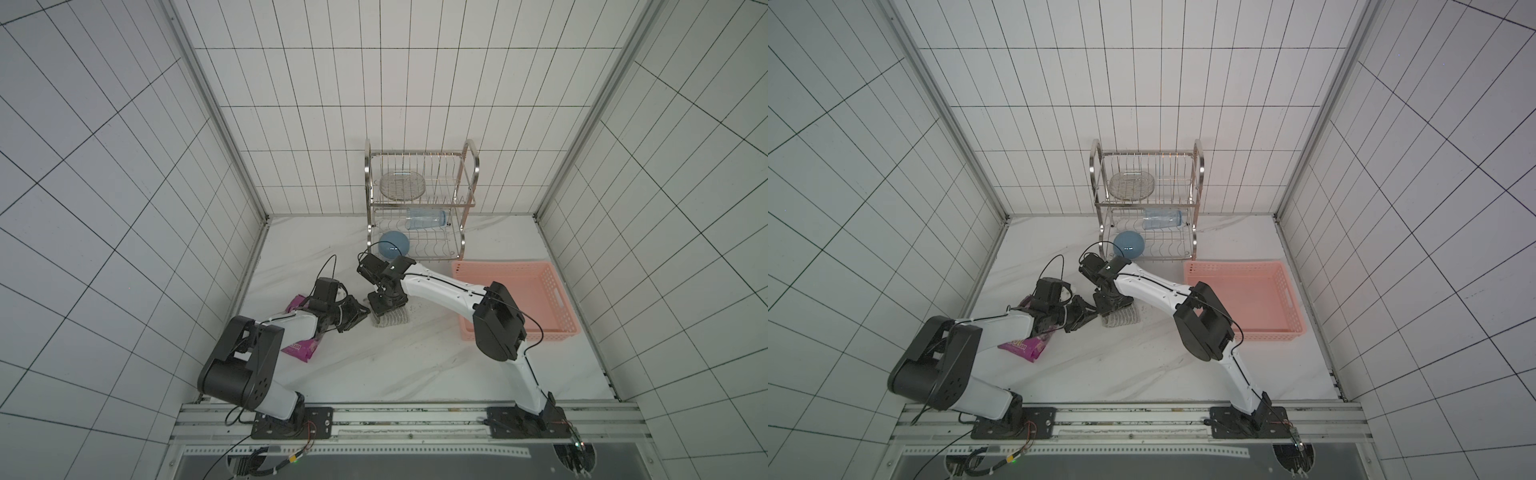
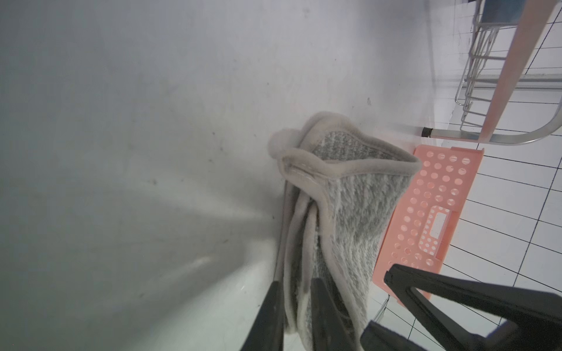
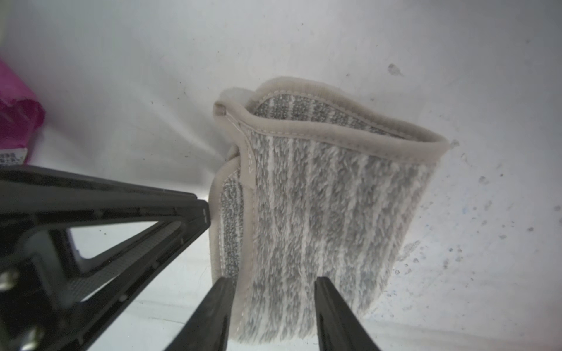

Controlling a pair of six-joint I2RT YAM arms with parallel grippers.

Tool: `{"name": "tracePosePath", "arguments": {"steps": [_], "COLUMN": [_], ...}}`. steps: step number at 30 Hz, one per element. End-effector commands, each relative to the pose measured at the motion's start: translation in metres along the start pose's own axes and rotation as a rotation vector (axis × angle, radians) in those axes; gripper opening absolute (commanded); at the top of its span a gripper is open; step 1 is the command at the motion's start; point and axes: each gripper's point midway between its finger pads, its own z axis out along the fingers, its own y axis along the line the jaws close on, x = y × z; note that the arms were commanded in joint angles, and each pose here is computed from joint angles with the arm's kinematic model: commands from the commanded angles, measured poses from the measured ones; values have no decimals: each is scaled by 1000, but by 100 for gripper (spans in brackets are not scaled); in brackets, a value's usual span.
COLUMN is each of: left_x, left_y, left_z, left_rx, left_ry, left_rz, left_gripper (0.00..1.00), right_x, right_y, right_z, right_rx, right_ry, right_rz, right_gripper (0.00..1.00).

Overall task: Fold the square dishcloth
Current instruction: Smooth out the cleaning item at the center of the board.

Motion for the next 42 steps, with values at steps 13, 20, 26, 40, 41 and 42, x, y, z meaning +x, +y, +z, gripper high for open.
{"name": "tracePosePath", "arguments": {"steps": [13, 20, 26, 40, 41, 42], "left_x": [-3, -2, -3, -3, -3, -3], "left_y": [6, 10, 7, 17, 17, 17], "left_z": [12, 15, 16, 20, 20, 20], "left_rx": [42, 45, 55, 27, 26, 27], "left_ry": [37, 45, 46, 48, 47, 48], "left_rz": [6, -2, -3, -17, -18, -19], "left_gripper": [10, 5, 4, 2, 2, 2], "right_x": [11, 14, 8, 5, 5, 5], "right_y": [8, 5, 11, 33, 30, 29], "right_z": [23, 28, 23, 29, 30, 29], "right_rx": [16, 32, 6, -144, -136, -130], "right_ry": [84, 105, 88, 62, 62, 61], "right_rz": [-69, -69, -75, -97, -91, -91], "right_gripper": [53, 41, 9, 29, 31, 33]}}
